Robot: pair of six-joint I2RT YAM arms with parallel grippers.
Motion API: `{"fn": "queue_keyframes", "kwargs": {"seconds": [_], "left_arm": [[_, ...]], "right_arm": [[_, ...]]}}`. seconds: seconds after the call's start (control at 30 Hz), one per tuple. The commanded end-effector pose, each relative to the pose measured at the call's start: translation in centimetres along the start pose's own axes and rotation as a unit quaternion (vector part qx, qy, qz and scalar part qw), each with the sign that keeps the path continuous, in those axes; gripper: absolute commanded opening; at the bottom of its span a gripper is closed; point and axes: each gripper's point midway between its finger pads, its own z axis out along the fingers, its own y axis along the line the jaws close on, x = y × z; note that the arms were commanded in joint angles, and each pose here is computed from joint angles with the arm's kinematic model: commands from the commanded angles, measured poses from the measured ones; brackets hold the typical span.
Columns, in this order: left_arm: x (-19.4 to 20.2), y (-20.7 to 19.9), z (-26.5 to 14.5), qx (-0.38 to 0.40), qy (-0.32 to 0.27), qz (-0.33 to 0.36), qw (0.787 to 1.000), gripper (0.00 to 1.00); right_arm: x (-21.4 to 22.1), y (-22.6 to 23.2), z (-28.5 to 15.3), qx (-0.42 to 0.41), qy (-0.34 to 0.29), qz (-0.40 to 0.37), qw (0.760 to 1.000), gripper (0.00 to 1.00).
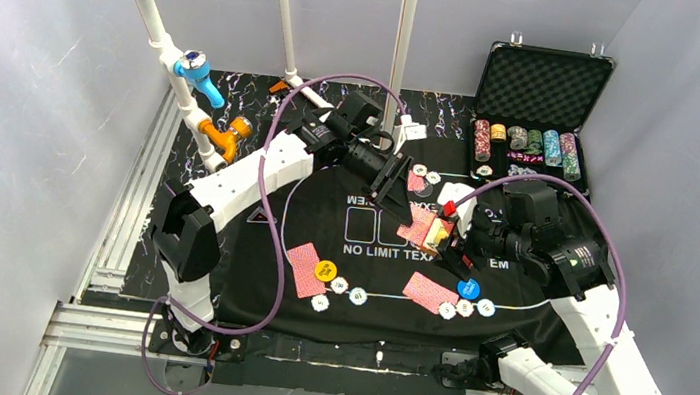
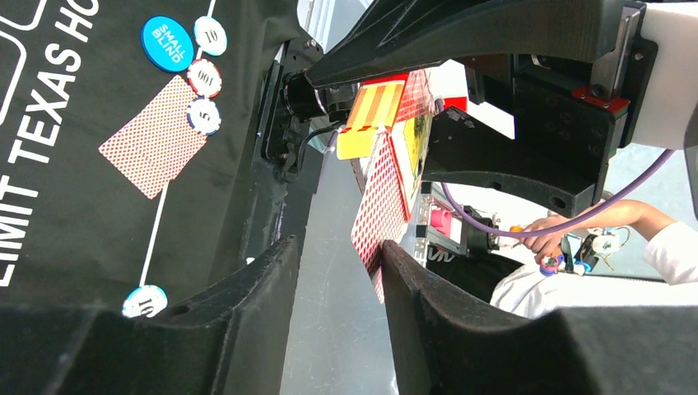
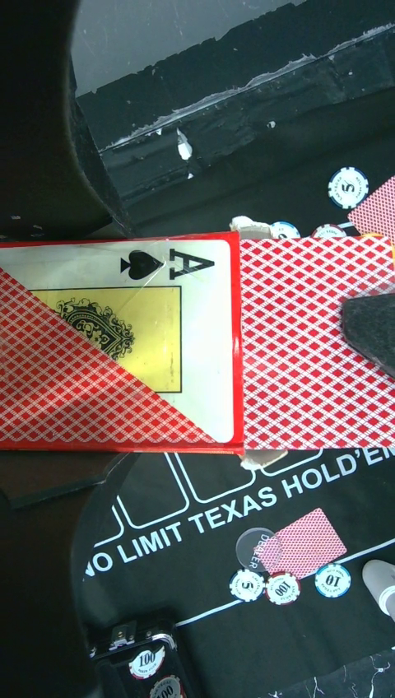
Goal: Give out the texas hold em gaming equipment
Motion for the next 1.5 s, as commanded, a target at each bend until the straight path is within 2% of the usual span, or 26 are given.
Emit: {"fn": "queue_keyframes", "kwargs": {"seconds": [0.0, 0.07, 0.17, 0.33, 0.37, 0.43, 0.6, 0.77, 0.8, 0.87, 1.0, 1.07, 1.13, 1.27, 1.47], "left_arm": [[0.2, -2.9, -0.9, 0.026, -0.004, 0.036, 0.999, 0.43], [0.1, -3.0, -0.7, 0.027, -0.004, 0.036, 0.999, 0.41], [0.1, -2.6, -0.8, 0.022, -0.004, 0.018, 1.000, 0.30], [0.3, -2.1, -1.7, 0.018, -0.014, 0.010, 1.000, 0.22], [0.4, -1.9, -2.1, 0.017, -0.017, 0.007, 1.000, 0.13], [0.3, -2.1, -2.4, 0.024, -0.021, 0.006, 0.999, 0.08], [-0.5, -2.8, -3.5, 0.055, -0.039, 0.000, 0.998, 0.00], [-1.7, -2.8, -5.1, 0.069, -0.078, -0.020, 0.994, 0.00], [-2.9, -1.1, -6.4, 0.047, -0.117, -0.041, 0.991, 0.00], [-4.2, 1.5, -7.3, 0.021, -0.149, -0.074, 0.986, 0.00], [-5.7, 4.5, -7.5, 0.004, -0.171, -0.113, 0.979, 0.00], [-5.4, 10.1, -7.2, -0.049, -0.203, -0.176, 0.962, 0.00], [-5.3, 13.3, -7.2, -0.092, -0.222, -0.198, 0.950, 0.00], [-4.4, 18.1, -7.2, -0.169, -0.237, -0.223, 0.930, 0.00], [-3.4, 23.7, -7.3, -0.236, -0.242, -0.256, 0.906, 0.00]], "right_arm": [[-2.1, -0.4, -0.3, 0.006, -0.042, -0.019, 0.999, 0.01], [-2.1, -0.5, -0.3, 0.007, -0.042, -0.020, 0.999, 0.01], [-2.1, -0.5, -0.5, 0.009, -0.040, -0.019, 0.999, 0.01], [-1.9, -0.3, -0.6, 0.009, -0.037, -0.017, 0.999, 0.01], [-2.0, -0.4, -0.6, 0.010, -0.037, -0.018, 0.999, 0.01], [-2.0, -0.4, -0.6, 0.010, -0.037, -0.018, 0.999, 0.01], [-1.7, -0.3, -0.6, 0.010, -0.033, -0.017, 0.999, 0.01], [-1.5, -0.4, -0.7, 0.012, -0.029, -0.018, 0.999, 0.01], [-0.9, -0.2, -0.7, 0.012, -0.020, -0.021, 1.000, 0.01], [-0.5, 0.0, -0.9, 0.013, -0.016, -0.022, 1.000, 0.01], [-0.1, 0.2, -1.6, 0.019, -0.003, -0.020, 1.000, 0.01], [0.1, 0.2, -1.9, 0.022, 0.002, -0.018, 1.000, 0.01], [0.0, 0.0, -2.0, 0.025, 0.005, -0.018, 1.000, 0.01], [-0.1, -0.3, -2.2, 0.030, 0.010, -0.017, 0.999, 0.01], [-0.1, -0.3, -2.4, 0.030, 0.018, -0.015, 0.999, 0.01]]}}
